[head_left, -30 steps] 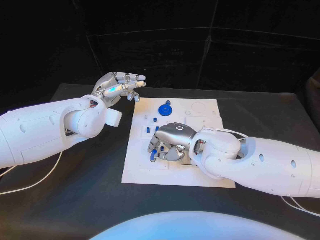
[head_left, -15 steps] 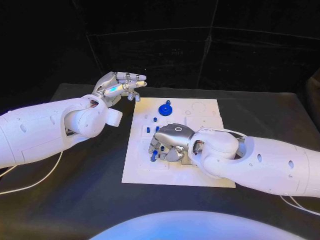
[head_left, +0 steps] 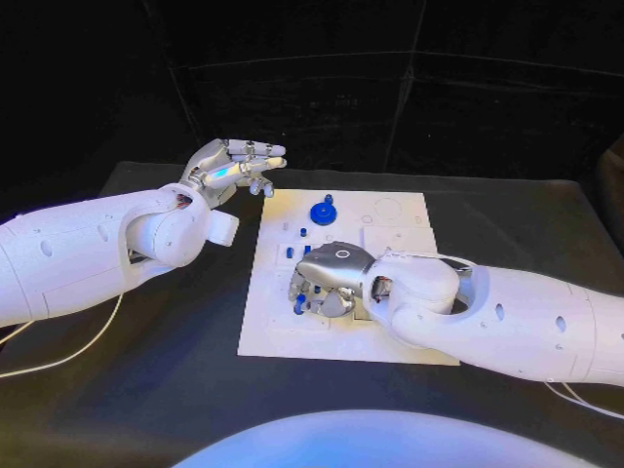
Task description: Assemble the parts on the task board
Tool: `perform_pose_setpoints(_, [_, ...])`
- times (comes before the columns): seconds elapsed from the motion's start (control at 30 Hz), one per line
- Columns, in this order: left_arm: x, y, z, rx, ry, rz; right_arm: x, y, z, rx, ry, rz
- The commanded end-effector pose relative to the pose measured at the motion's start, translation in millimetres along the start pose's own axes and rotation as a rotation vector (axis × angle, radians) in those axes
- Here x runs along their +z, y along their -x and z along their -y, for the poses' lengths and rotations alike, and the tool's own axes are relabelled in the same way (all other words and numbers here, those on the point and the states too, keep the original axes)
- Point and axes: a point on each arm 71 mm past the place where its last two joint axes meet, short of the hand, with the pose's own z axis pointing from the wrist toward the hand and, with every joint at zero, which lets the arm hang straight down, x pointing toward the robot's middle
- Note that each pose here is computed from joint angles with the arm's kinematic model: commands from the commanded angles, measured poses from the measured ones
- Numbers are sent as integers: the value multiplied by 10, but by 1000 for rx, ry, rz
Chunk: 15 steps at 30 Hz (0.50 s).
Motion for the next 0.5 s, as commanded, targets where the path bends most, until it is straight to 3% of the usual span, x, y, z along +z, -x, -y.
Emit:
perform_pose_setpoints(0.03, [7,-13,12,-9,-4,-11,8,-3,-25,-60,13,-8])
perform_pose_setpoints(0.3, [7,-3,11,-7,-2,-9,1,0,-36,-60,31,2])
perform_pose_setpoints(0.5, [7,0,10,-7,-1,-8,-19,37,-30,-35,39,56])
